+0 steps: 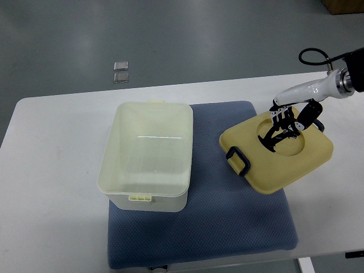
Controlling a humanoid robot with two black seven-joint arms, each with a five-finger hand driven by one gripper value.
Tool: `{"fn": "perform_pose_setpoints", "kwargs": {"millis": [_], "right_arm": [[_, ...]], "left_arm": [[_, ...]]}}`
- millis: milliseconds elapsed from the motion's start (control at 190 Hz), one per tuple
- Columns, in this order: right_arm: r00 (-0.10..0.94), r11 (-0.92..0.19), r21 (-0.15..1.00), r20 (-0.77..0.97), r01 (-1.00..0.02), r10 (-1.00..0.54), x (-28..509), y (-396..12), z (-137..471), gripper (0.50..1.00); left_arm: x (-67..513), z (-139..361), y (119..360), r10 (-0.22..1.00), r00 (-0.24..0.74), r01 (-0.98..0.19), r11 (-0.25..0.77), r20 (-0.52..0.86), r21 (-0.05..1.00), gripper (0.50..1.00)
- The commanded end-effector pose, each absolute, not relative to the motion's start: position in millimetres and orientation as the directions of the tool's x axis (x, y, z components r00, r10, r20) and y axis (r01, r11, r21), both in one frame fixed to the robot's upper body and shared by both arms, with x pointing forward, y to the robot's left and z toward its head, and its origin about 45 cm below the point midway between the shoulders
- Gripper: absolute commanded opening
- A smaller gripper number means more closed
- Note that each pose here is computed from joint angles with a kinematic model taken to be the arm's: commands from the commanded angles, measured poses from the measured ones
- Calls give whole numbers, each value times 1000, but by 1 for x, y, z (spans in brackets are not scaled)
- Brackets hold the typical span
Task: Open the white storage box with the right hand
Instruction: 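Carry the lid beside the box and lower it onto the cushion, then open the right hand and release the lid handle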
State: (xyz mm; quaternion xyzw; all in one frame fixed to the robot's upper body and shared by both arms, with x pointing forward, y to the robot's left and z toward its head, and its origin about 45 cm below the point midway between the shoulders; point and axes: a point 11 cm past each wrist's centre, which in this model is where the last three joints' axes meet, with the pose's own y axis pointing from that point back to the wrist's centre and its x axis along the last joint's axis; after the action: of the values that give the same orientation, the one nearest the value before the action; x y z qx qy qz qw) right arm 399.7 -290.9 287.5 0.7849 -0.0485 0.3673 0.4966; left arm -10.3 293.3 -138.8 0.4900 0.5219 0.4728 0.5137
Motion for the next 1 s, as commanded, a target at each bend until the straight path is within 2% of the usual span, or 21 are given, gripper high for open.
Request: {"fn": "perform_pose_setpoints", "kwargs": {"millis": [0,437,695,701,706,711,716,722,727,732,737,743,748,753,859,995], "right_arm": [[731,-532,743,613,-405,300,393,-277,279,500],[694,-652,688,638,-318,335,387,-204,255,500],[684,-677,659,661,-329,311,387,-195,245,500],[684,-676,658,661,-330,309,387,-195,245,543],[684,-676,658,661,-330,309,387,-195,245,543],[683,-677,657,662,-331,308,387,-195,245,634],[683,-677,657,662,-331,308,387,-195,245,635],[684,-677,658,661,-330,308,387,-195,244,716],[684,-677,658,661,-330,308,387,-195,244,717],[686,-677,658,660,-330,308,386,-195,244,792],[686,-677,658,660,-330,308,386,-195,244,793],[687,-677,658,659,-329,306,386,-195,243,853],[687,-677,658,659,-329,306,386,-195,243,854],[688,-676,660,658,-329,307,386,-196,242,892],[693,-670,664,654,-332,304,385,-200,241,921],[689,-664,660,663,-352,293,390,-205,246,924]], "left_arm": [[-10,-139,293,997,9,26,73,-73,997,1000],[-10,-139,294,997,6,25,72,-72,997,1000],[-10,-139,294,998,4,25,70,-70,997,1000],[-10,-139,294,998,4,25,70,-70,997,1000],[-10,-139,294,998,4,25,70,-70,997,1000],[-10,-139,294,998,5,24,70,-70,997,1000],[-10,-139,294,998,6,24,70,-70,997,1000],[-10,-139,294,998,4,25,70,-70,997,1000],[-10,-139,294,998,4,25,70,-70,997,1000],[-10,-139,294,998,4,25,70,-70,997,1000],[-10,-139,294,998,4,25,70,-70,997,1000],[-10,-139,294,998,5,25,70,-70,997,1000],[-10,-139,294,998,6,25,70,-70,997,1000],[-10,-139,294,998,6,25,70,-70,997,1000],[-10,-139,294,998,6,25,70,-70,997,1000],[-10,-139,293,997,7,26,73,-73,997,1000]]}}
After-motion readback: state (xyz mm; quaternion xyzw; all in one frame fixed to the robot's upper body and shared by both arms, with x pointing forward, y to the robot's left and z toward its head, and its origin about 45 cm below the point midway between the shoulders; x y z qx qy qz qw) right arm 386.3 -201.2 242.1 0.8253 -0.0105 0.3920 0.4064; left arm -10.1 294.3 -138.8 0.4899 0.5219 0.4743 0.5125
